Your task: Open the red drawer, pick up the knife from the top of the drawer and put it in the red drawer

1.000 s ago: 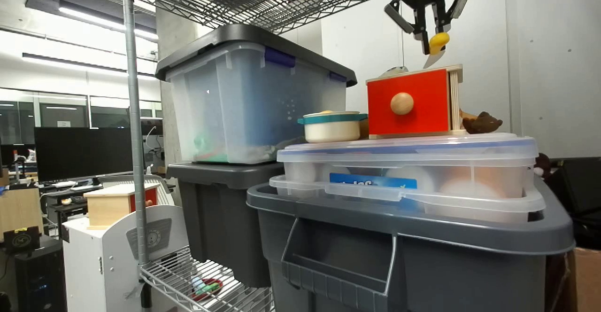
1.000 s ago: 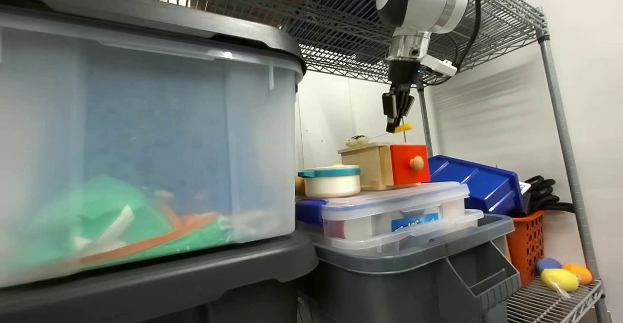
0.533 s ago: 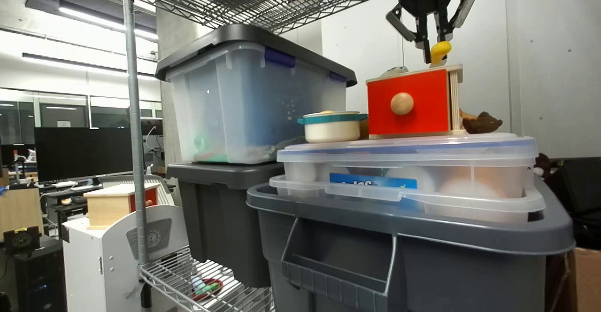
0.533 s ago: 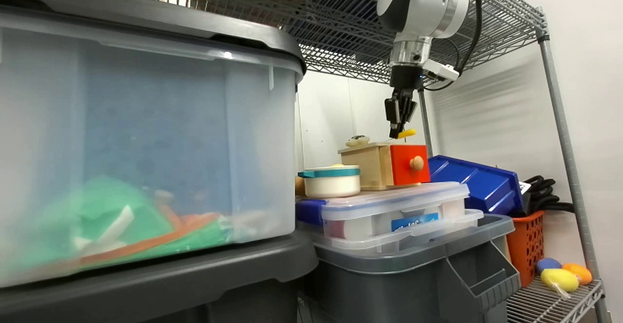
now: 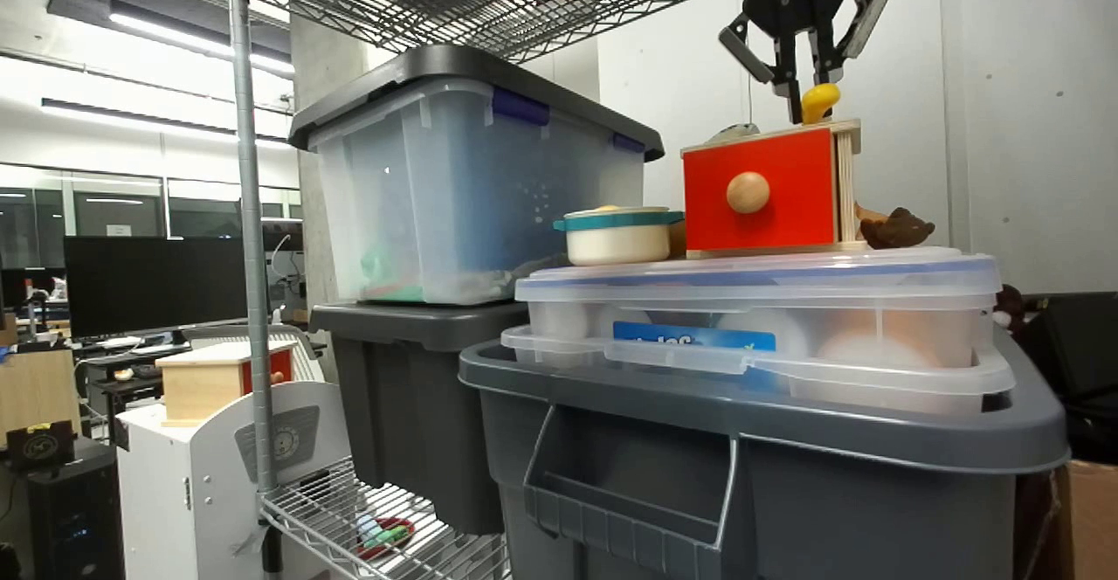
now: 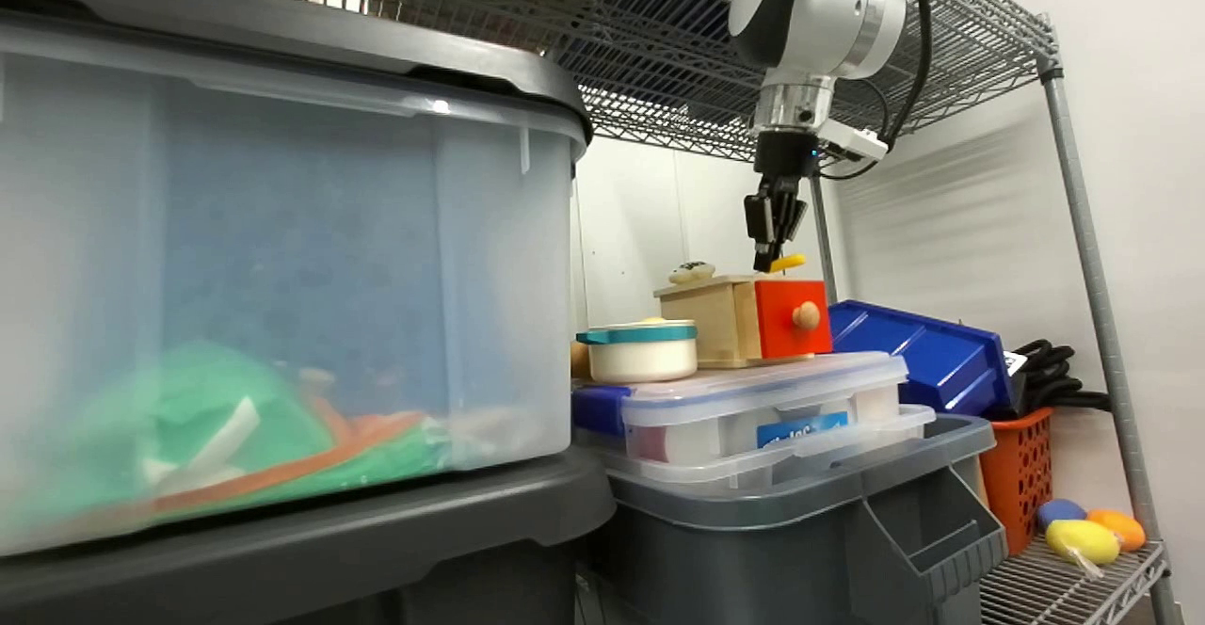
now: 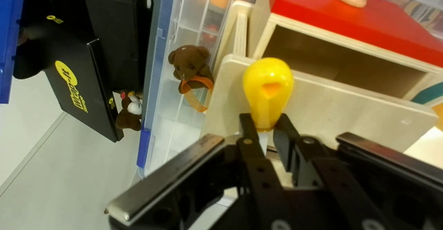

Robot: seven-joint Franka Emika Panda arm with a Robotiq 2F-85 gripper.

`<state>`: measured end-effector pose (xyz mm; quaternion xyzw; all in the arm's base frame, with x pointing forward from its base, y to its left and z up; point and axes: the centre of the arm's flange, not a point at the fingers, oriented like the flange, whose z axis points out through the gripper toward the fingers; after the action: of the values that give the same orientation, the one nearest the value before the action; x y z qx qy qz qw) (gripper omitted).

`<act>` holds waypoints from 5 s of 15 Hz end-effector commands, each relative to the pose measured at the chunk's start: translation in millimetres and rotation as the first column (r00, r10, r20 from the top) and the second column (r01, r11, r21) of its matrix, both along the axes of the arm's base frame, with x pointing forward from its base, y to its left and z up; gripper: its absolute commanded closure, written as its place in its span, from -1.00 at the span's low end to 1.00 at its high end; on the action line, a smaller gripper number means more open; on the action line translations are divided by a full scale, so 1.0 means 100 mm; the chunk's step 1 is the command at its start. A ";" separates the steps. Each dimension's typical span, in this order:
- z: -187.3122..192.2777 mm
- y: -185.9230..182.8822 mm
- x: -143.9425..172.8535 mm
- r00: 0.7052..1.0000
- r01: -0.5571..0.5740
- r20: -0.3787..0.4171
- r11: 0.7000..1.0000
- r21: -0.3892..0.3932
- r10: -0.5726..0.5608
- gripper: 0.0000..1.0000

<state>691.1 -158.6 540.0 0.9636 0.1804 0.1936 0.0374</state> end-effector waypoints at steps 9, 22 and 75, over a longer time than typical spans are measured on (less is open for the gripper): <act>0.15 0.06 -0.22 1.000 -0.012 -0.006 1.000 0.008 0.012 0.90; 0.03 0.03 -0.26 1.000 -0.008 -0.029 1.000 0.013 0.009 0.90; -0.13 0.09 -0.72 0.996 -0.008 -0.084 0.999 0.047 0.012 0.90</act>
<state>635.3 -151.0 530.5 0.9715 0.1733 0.1605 0.0174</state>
